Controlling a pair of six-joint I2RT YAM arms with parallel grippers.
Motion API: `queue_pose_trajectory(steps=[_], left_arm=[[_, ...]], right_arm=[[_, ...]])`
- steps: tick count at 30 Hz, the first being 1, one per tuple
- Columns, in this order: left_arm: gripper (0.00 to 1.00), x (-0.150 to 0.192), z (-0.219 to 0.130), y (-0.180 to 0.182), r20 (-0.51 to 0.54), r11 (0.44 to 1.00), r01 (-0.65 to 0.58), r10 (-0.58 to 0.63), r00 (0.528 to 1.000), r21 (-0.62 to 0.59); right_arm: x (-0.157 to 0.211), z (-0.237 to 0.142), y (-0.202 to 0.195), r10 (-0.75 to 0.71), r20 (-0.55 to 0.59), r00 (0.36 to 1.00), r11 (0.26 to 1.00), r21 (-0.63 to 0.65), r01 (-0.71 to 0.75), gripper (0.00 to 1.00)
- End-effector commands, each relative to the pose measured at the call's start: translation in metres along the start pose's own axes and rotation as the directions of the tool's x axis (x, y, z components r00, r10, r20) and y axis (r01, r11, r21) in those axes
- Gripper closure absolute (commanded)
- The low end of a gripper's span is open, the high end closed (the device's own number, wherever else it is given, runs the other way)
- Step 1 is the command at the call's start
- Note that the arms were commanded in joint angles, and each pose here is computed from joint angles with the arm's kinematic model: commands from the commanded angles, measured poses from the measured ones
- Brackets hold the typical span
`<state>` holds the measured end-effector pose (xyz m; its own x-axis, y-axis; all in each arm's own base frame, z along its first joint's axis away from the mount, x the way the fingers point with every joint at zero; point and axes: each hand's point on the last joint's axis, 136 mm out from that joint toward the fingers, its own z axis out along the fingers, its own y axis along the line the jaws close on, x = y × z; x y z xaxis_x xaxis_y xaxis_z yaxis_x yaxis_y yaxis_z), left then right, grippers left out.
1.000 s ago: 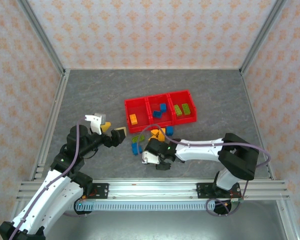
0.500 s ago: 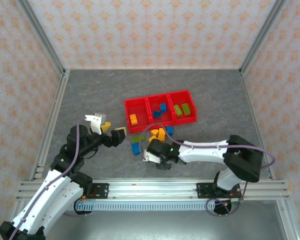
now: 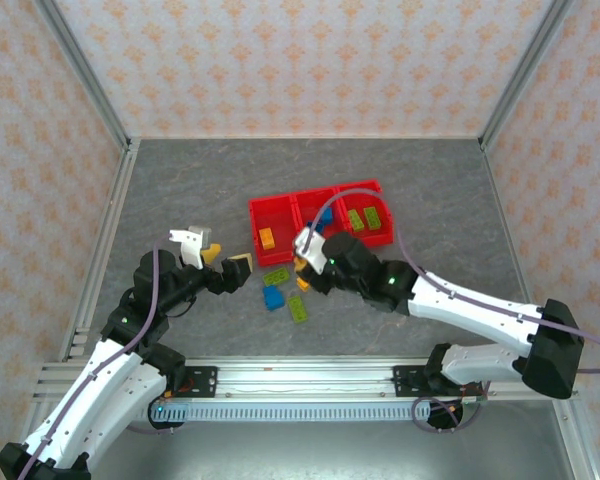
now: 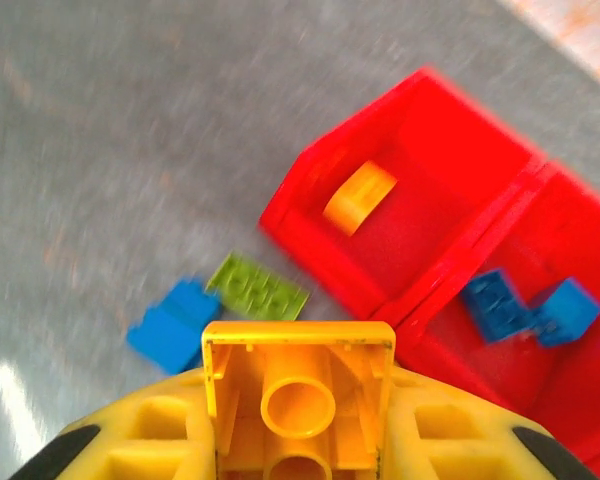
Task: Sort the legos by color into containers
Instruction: Place the lego in the container.
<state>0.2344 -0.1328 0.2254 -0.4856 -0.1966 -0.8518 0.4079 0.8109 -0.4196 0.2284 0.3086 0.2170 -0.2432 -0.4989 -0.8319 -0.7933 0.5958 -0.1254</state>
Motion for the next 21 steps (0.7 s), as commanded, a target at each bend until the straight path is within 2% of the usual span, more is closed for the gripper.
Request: queue_pose_trajectory(steps=[1,6,12,18,21], left_arm=[[0.01,-0.006,-0.002,0.001,0.029,1.000,-0.026,0.027,0.999,-0.015],[0.01,-0.006,-0.002,0.003,0.027,0.999,-0.026,0.027,0.999,-0.028],[0.01,-0.009,-0.005,0.002,0.042,0.999,-0.030,0.032,0.999,-0.030],[0.01,-0.012,-0.008,0.002,0.060,0.999,-0.033,0.035,0.998,-0.033],[0.01,-0.011,-0.008,0.002,0.058,0.999,-0.034,0.036,0.998,-0.033]], right_arm=[[-0.053,0.004,-0.023,0.168,0.146,0.975,0.984,0.034,-0.175,0.93],[-0.061,0.034,-0.046,0.280,0.147,0.948,0.952,0.086,-0.295,0.99],[-0.048,0.085,-0.050,0.355,0.019,0.935,0.930,0.092,-0.355,1.00],[-0.032,0.129,-0.060,0.391,-0.072,0.918,0.917,0.118,-0.381,0.98],[-0.016,0.151,-0.066,0.432,-0.152,0.889,0.899,0.146,-0.412,0.92]])
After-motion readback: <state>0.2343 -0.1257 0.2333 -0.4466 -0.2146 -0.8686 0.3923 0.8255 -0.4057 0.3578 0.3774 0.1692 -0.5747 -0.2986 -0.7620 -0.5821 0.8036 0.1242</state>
